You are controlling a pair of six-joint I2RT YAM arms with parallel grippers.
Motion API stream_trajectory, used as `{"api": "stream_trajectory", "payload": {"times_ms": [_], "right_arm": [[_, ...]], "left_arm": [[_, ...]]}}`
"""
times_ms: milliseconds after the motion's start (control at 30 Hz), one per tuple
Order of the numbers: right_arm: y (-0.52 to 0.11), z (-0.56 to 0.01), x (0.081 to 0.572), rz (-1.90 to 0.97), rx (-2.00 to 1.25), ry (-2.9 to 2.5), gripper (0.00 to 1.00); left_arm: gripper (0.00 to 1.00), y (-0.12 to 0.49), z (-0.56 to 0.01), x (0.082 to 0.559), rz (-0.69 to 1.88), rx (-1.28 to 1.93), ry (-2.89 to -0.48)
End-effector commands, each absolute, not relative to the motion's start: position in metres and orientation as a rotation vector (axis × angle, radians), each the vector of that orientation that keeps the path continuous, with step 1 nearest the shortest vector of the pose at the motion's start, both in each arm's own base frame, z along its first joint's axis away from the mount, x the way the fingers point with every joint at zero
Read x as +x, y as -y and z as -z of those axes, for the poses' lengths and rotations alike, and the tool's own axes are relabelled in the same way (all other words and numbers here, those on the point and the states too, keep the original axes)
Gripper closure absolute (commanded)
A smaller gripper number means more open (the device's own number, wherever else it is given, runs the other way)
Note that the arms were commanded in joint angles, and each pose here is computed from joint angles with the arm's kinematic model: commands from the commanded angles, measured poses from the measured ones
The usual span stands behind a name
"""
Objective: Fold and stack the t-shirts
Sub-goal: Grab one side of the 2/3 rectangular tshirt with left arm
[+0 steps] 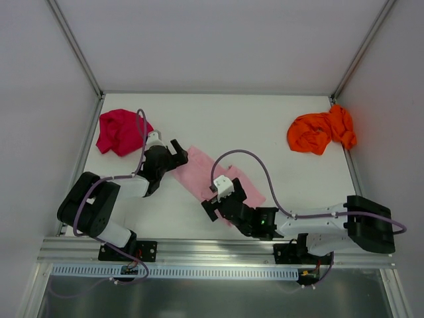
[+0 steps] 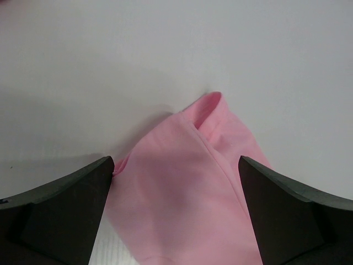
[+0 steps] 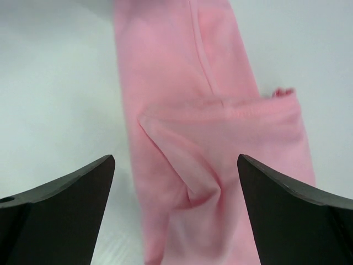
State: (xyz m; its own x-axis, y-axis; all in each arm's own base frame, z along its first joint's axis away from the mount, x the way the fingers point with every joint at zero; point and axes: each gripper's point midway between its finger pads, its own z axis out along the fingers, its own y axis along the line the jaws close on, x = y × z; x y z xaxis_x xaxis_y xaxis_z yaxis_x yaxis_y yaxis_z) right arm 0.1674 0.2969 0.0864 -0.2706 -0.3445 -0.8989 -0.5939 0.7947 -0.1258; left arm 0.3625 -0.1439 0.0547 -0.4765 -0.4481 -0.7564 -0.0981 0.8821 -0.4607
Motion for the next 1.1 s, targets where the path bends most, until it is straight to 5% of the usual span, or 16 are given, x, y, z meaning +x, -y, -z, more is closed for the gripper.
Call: {"api": "stream_trajectory", "payload": {"times_ms": [0, 333, 633, 1067], "right_arm": [[-0.327, -0.194, 0.172, -0.413, -0.62, -1.682, 0.0], [-0.226, -0.292, 0.218, 0.038, -0.199, -1.641, 0.0], [-0.179, -0.273, 0.256, 0.057, -0.035, -1.733, 0.0], [-0.216, -0.224, 0.263, -0.005, -0.171, -1.949, 0.0]], "left_arm": [[0.01, 0.15, -0.082, 0.365, 0.513, -0.325, -1.95], [0.01, 0.173, -0.12, 0.314, 0.774, -0.169, -1.855], [0.01, 0.178, -0.121, 0.271, 0.904, -0.133, -1.859], [0.02, 0.204, -0.073, 0.251, 0.913, -0.157, -2.073]]}}
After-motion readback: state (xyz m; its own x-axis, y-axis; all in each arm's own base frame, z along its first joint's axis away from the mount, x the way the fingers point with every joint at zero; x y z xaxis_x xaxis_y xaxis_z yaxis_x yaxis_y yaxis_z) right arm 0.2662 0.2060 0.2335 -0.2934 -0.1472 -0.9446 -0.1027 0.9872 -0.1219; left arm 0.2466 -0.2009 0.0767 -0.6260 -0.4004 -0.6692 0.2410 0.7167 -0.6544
